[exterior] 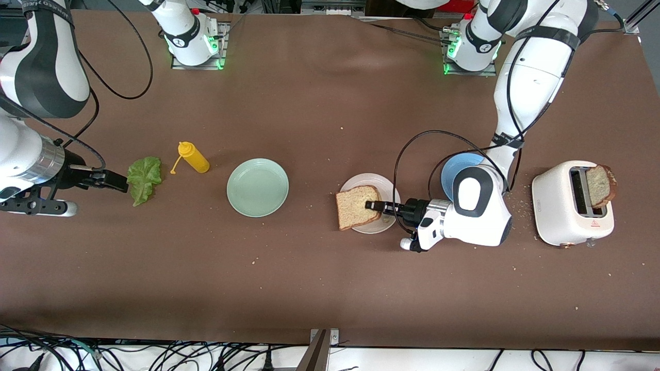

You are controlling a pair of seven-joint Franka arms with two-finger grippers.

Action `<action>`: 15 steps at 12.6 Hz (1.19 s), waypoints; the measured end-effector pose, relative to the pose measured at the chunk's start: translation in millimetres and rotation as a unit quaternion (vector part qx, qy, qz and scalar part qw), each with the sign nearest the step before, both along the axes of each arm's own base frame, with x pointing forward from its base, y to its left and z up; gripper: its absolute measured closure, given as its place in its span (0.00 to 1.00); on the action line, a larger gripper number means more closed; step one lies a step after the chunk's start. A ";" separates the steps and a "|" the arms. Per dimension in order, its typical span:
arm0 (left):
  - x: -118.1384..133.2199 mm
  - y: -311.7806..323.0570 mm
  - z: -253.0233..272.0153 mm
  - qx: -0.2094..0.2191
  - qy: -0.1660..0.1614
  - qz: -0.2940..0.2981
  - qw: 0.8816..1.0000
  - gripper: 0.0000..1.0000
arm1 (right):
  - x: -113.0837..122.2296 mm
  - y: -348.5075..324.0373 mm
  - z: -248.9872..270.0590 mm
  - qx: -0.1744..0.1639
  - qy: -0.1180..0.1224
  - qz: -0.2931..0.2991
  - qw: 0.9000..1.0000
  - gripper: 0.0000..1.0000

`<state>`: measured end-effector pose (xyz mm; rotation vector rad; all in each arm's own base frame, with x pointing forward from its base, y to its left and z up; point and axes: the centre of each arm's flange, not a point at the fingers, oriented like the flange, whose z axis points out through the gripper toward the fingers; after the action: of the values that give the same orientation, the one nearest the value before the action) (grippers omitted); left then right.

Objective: Make sandwich in beige plate with both arms
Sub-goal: 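Carry the toast to the beige plate and lower it with the left gripper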

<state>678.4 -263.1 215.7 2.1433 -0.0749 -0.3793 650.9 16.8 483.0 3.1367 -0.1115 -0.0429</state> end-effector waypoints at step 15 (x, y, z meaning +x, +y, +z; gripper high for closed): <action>-8.0 50.4 -8.6 0.227 0.007 -0.064 0.972 0.00 | -0.5 13.9 -0.1 0.000 0.000 0.011 1.000 0.00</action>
<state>670.4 -212.6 207.1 2.5961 -0.1289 -0.5260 650.4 30.7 483.0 3.1374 -0.0782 -0.0432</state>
